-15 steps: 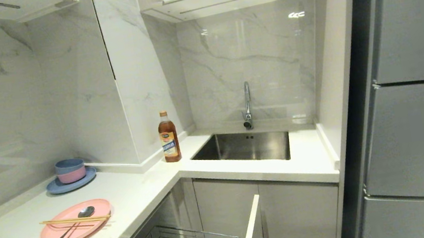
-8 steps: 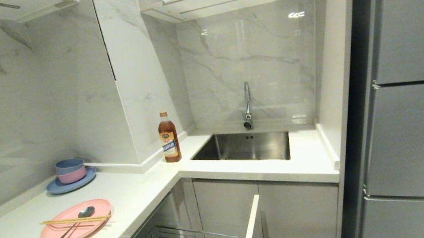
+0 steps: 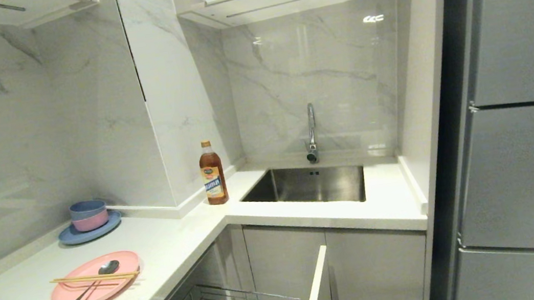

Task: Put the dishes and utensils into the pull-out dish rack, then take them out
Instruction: Pick up the bowl and place it in the cupboard

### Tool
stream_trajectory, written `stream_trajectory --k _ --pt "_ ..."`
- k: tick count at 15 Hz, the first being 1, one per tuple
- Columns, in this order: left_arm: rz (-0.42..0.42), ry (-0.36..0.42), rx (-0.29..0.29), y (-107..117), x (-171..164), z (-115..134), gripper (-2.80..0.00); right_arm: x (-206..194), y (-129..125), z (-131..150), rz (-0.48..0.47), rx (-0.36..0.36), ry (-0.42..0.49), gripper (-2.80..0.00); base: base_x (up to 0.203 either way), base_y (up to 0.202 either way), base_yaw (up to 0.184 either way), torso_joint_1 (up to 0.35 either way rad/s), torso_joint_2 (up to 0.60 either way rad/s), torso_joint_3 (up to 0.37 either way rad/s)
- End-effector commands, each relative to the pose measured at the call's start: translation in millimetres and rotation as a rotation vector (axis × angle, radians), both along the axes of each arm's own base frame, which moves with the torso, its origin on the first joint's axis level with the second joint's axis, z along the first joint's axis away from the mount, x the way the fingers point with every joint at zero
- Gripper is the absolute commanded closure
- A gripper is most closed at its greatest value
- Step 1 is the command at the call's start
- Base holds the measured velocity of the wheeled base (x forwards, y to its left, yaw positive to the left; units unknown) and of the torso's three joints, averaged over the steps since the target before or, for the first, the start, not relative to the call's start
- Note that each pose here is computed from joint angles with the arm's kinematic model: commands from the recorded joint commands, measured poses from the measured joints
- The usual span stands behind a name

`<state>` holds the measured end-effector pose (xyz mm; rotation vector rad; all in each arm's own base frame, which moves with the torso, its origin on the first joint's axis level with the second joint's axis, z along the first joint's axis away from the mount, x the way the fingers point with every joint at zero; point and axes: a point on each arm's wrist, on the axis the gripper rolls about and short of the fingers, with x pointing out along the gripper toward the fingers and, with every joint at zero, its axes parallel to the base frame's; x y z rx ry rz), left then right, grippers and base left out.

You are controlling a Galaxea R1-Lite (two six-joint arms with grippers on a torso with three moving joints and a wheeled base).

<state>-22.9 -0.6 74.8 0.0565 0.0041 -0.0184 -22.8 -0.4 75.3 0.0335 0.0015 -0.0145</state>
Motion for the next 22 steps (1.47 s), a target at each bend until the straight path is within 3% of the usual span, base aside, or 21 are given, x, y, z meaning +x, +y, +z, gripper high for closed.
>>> stream_trajectory --k 1,11,22 --pt "0.000 0.001 0.000 0.0 0.1 0.0 0.00 0.2 0.0 -0.5 0.001 0.000 0.003 0.00 0.000 0.000 0.000 0.000 0.00 0.000" --pt "0.009 0.002 -0.015 0.2 0.1 0.0 0.00 0.2 0.0 -0.4 0.000 0.000 0.003 0.00 0.000 0.000 0.000 0.000 0.00 -0.007" --pt "0.009 0.000 -0.015 0.2 0.0 0.4 0.00 0.2 0.0 -0.4 -0.001 0.000 0.003 0.00 0.000 0.000 0.000 0.003 0.00 -0.184"
